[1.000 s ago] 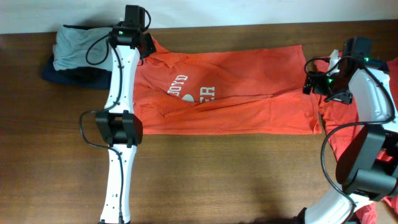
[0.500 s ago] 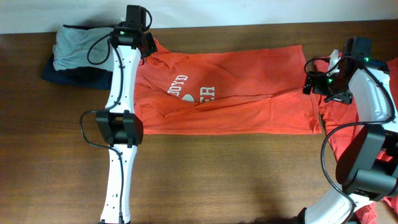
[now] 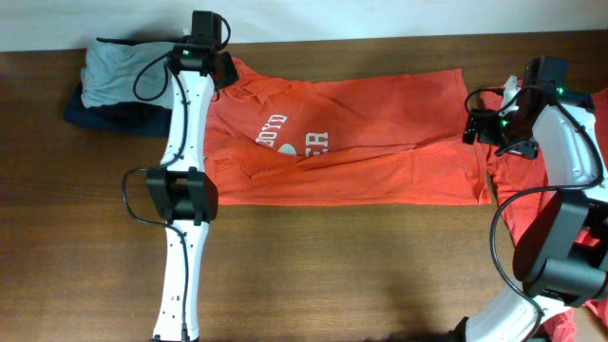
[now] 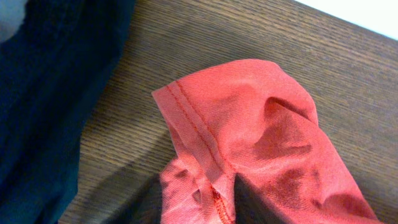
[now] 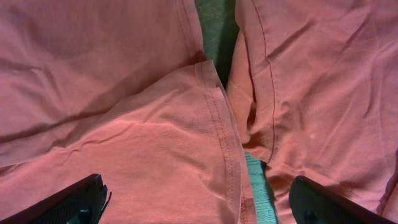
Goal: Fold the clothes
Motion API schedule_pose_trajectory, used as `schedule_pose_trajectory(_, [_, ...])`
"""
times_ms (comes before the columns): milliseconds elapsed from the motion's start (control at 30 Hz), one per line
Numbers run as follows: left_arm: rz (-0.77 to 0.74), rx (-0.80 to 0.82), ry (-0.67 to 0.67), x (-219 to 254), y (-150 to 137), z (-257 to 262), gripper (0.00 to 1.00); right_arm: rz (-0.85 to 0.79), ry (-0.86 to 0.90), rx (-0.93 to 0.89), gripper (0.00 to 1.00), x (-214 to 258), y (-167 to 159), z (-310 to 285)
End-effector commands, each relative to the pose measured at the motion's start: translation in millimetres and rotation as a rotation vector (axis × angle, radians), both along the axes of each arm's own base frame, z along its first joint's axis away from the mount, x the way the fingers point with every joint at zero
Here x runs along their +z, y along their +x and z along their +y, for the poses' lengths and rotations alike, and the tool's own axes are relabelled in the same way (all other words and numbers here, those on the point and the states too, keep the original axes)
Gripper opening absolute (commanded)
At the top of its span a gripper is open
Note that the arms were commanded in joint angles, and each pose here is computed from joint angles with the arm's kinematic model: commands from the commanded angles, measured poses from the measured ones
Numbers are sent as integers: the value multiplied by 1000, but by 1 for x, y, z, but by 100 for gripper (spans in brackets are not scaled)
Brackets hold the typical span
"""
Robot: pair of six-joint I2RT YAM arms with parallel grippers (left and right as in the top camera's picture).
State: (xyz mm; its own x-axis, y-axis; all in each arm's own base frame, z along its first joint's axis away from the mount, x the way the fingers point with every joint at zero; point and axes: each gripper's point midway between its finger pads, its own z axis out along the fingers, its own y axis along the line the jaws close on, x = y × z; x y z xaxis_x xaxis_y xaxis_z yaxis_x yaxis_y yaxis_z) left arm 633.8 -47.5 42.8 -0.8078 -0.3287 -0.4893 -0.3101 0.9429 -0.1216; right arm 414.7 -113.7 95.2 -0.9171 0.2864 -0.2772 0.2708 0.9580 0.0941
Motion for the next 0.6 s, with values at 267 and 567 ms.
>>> schedule_pose_trajectory(267, [28, 28, -13, -41, 5, 22, 59, 1, 0, 6, 99, -1, -1, 0])
schedule_pose_trajectory(567, [-44, -22, -113, -39, 23, 7, 48, 1, 1, 6, 99, -1, -1, 0])
